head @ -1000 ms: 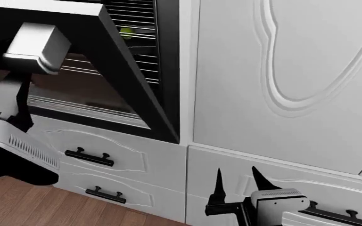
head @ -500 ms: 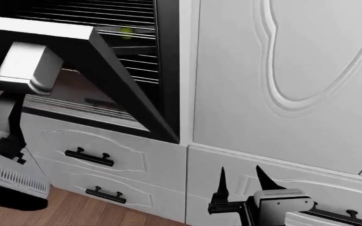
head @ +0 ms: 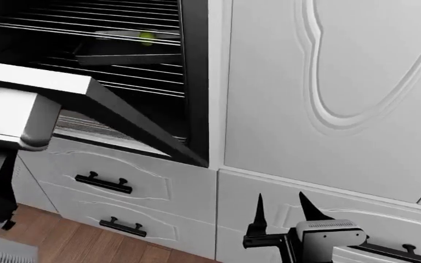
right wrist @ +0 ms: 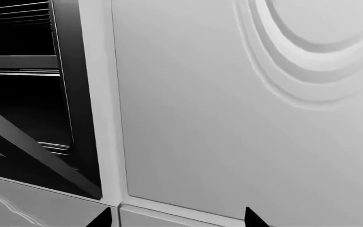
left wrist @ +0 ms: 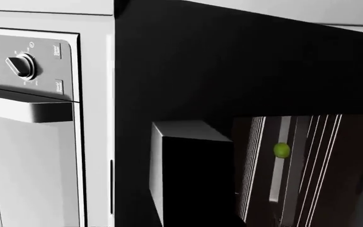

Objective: Open the oven door

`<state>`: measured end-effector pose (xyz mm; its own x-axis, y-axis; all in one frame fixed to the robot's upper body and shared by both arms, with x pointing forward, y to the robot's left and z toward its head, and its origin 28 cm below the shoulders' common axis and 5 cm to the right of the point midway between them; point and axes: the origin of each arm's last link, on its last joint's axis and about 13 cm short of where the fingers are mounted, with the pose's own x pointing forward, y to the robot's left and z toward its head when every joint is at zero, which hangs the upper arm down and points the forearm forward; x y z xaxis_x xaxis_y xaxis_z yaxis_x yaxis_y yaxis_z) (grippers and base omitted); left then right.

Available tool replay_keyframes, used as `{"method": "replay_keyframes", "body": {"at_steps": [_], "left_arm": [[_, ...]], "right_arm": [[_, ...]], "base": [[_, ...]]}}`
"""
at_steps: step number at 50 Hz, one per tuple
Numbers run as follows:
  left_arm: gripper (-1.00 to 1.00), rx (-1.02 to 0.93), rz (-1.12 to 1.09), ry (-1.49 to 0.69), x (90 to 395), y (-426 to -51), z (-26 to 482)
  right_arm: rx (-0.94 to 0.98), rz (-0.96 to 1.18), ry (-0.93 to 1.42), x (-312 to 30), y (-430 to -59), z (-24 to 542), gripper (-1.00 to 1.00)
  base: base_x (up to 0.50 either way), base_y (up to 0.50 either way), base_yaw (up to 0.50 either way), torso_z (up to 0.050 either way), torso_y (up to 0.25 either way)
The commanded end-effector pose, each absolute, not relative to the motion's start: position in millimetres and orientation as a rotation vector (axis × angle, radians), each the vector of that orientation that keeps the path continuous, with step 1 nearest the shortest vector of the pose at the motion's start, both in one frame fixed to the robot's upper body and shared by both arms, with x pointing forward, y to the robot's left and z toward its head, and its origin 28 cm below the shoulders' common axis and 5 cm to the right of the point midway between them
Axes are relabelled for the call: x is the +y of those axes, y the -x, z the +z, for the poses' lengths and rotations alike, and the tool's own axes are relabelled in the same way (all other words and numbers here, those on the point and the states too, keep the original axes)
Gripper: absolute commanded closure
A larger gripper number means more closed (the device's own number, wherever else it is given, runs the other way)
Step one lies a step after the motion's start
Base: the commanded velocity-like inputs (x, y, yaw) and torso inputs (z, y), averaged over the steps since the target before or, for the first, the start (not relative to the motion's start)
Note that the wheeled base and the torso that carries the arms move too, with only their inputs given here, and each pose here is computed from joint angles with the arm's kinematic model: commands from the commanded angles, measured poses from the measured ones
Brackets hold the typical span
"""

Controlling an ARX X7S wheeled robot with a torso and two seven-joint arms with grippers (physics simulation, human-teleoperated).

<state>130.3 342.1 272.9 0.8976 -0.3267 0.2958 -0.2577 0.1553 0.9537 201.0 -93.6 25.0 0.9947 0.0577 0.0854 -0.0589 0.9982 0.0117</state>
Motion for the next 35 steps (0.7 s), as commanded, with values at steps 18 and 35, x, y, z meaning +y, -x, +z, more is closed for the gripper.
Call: {"method": "replay_keyframes", "body": {"at_steps": [18, 35], "left_arm": [[1.00, -0.829, 0.336, -1.491, 354, -98, 278], [1.00, -0.880, 0.368, -1.449, 358, -81, 268]], "right_arm": [[-0.076, 0.054, 0.000, -94, -200, 24, -1.00], [-0.074, 0.051, 0.001, -94, -200, 23, -1.00]], "base": [[0.00, 0.00, 0.00, 0.003, 0.010], [-0.01, 0.00, 0.01, 0.003, 0.011]]}}
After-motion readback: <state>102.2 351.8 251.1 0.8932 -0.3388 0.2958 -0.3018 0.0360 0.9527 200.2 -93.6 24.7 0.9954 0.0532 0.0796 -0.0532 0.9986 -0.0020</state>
